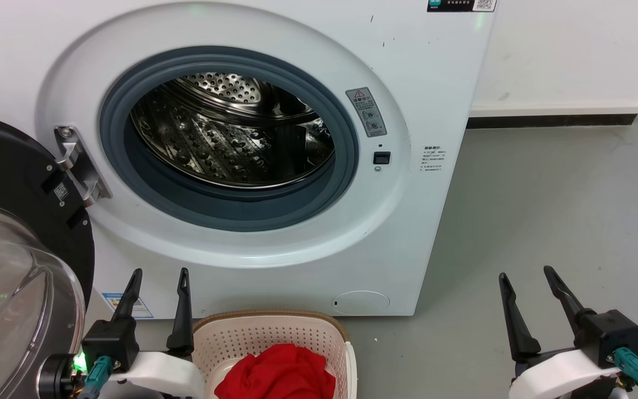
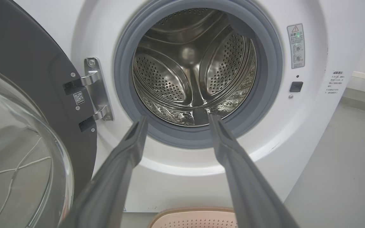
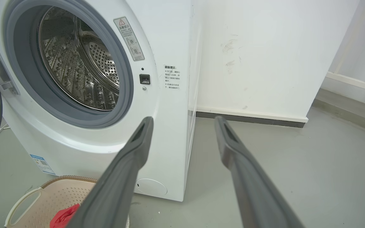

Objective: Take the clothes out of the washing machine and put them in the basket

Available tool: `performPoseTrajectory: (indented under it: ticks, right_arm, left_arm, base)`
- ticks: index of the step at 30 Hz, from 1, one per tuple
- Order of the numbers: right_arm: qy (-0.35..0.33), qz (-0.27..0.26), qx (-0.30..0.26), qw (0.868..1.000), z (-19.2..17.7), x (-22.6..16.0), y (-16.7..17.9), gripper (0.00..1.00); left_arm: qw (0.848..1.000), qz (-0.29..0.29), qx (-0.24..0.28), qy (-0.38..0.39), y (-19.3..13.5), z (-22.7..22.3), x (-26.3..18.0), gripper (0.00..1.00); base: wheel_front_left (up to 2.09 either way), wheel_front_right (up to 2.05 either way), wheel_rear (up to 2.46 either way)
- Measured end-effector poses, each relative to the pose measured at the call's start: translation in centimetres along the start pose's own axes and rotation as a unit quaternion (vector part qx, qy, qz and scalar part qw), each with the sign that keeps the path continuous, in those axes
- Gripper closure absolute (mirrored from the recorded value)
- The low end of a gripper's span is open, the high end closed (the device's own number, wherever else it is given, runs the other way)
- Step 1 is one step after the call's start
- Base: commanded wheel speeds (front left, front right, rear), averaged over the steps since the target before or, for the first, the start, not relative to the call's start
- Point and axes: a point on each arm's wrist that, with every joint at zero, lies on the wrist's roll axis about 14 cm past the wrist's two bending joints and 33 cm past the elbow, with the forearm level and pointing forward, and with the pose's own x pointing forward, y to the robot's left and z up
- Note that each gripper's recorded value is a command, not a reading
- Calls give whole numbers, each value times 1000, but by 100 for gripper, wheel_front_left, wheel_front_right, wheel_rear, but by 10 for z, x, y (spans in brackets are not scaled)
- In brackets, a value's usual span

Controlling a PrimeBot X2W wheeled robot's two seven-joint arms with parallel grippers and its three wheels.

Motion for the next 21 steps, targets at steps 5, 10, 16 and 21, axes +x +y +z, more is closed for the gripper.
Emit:
performPoseTrajectory:
  ticks: [5,10,16,21]
  right_arm:
    - [1,-1,1,1000,-1,0,0,0]
    - [2,-1,3,1000,-2,0,0,100]
    - [18,-3,40,999,-13,-4,0,100]
    - [22,-10,97,995,-18,-4,-3,100]
  left_arm:
    - [1000,-1,2,0,1,0,1,0]
    - [1000,1,2,2,1,0,1,100]
    - [999,9,-35,37,1,-18,-4,100]
    - [995,22,-85,51,7,-24,-4,100]
  base:
    - [0,0,0]
    - [0,0,0]
    - [0,0,0]
    - [0,0,0]
